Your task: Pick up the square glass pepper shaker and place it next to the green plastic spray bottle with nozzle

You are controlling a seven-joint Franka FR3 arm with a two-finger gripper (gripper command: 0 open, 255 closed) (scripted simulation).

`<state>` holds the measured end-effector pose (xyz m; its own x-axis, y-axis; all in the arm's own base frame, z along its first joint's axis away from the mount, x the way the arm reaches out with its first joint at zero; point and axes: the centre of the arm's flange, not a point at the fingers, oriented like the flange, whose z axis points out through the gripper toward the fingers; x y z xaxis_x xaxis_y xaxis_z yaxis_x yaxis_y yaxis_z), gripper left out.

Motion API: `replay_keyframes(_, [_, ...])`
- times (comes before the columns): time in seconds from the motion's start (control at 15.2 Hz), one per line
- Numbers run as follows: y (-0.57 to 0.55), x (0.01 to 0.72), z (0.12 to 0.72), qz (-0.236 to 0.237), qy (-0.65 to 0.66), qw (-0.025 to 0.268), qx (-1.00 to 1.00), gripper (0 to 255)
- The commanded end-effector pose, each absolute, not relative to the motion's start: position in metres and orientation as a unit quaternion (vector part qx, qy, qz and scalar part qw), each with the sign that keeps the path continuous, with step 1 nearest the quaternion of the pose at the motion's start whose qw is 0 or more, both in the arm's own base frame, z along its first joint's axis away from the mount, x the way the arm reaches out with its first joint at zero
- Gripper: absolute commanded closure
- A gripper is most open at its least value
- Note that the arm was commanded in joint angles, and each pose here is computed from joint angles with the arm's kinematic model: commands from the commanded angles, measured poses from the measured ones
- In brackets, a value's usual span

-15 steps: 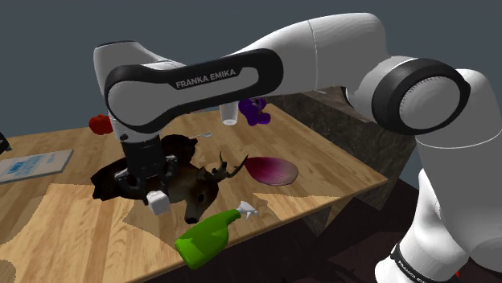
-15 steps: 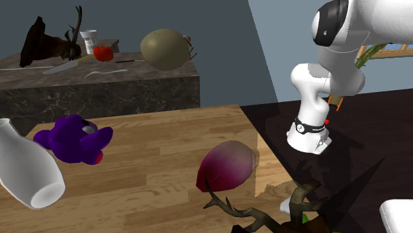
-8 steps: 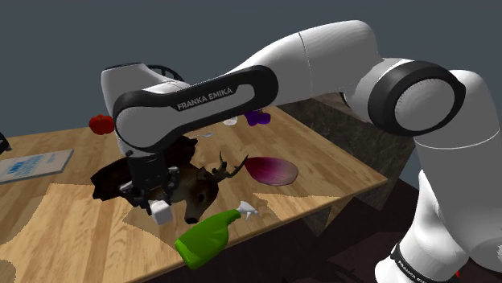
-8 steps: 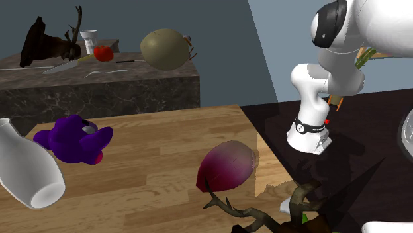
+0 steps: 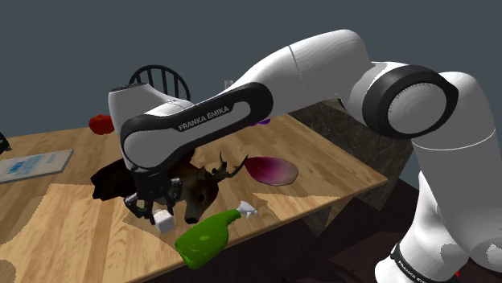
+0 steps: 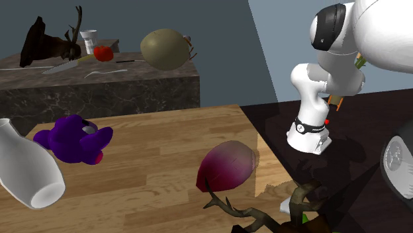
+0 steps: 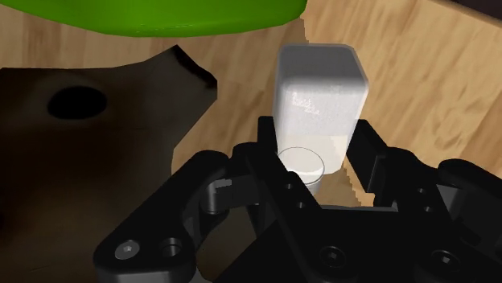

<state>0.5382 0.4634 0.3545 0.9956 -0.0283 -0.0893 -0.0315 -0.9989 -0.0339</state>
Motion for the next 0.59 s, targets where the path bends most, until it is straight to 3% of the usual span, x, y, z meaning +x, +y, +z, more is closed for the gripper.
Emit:
replay_keyframes(0.0, [0.4637,0.5380,0.3529,0.044,0.015,0.018,-0.999,255])
replay_keyframes(0.33, [0.4637,0.5380,0.3529,0.044,0.015,0.018,-0.999,255])
replay_keyframes(0.4, [0.4637,0.5380,0.3529,0.044,0.015,0.018,-0.999,0])
replay_keyframes(0.53, [0.4637,0.5380,0.3529,0.044,0.015,0.018,-0.999,0])
